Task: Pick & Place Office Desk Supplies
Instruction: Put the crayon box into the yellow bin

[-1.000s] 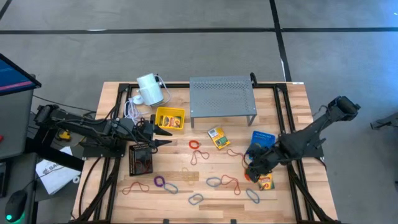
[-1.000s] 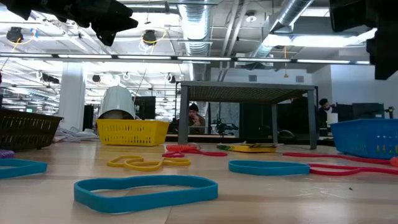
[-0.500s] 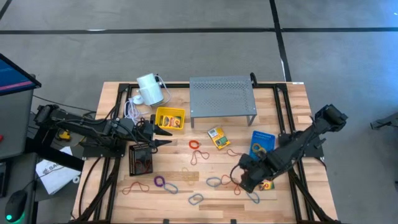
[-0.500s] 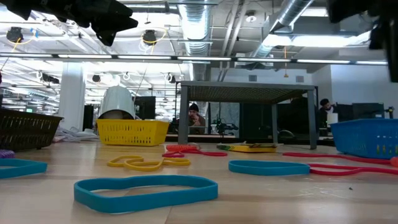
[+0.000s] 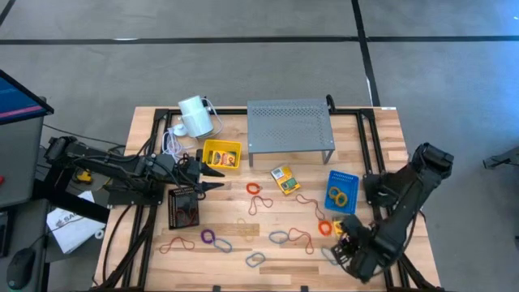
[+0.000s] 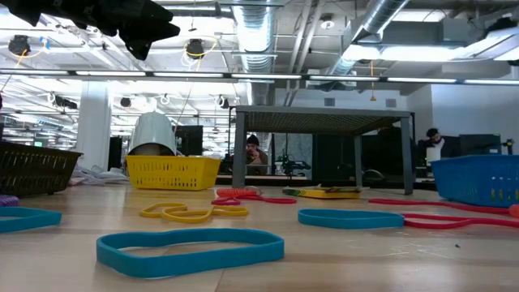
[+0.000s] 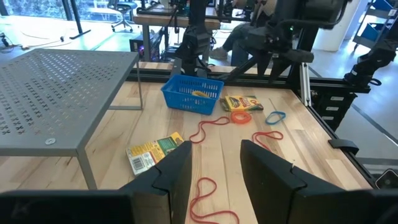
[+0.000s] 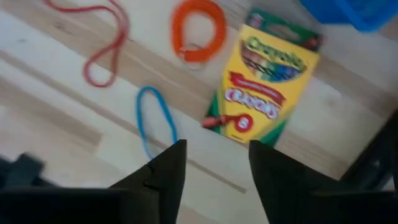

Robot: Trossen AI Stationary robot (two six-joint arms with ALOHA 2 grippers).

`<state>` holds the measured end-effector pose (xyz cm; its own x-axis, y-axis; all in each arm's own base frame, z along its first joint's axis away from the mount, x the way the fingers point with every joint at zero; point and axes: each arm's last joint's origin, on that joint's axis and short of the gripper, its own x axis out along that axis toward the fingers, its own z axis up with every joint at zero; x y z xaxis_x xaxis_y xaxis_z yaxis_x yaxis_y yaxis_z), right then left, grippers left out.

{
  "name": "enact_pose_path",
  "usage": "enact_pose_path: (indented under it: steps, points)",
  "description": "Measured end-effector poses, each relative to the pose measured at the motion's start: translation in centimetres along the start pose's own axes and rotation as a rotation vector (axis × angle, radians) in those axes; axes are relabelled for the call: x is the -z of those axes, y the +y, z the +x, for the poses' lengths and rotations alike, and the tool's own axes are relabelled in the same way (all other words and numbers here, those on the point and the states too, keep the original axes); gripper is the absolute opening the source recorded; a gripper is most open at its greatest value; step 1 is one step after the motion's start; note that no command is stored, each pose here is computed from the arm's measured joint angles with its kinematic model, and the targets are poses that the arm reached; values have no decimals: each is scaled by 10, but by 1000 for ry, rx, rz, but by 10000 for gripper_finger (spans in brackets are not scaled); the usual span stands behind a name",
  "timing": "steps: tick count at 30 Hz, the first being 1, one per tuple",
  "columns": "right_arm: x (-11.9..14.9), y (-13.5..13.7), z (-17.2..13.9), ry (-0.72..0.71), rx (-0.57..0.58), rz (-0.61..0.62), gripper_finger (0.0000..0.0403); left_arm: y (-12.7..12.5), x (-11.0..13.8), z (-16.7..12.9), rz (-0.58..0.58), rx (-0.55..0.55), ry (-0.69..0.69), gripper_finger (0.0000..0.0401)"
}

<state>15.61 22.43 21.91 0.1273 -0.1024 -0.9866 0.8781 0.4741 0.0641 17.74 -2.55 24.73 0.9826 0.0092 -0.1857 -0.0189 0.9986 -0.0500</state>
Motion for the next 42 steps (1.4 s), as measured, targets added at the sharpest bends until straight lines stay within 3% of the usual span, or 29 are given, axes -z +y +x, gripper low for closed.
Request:
enact_pose_path:
  steps: [6, 13, 21, 30, 42]
  points:
    - [12, 1, 17, 6, 102, 77, 222, 0, 0, 0, 20, 0, 0, 131]
    - [3, 8, 24, 15, 129, 149, 249, 0, 0, 0, 21, 0, 0, 131]
    - [-7, 12, 24, -24, 107, 144, 250, 0, 0, 0, 21, 0, 0, 131]
    - [-13, 16, 25, -101, 56, 46, 234, 0, 0, 0, 21, 0, 0, 131]
    - [-8, 15, 26, -79, 61, 46, 230, 0, 0, 0, 21, 0, 0, 131]
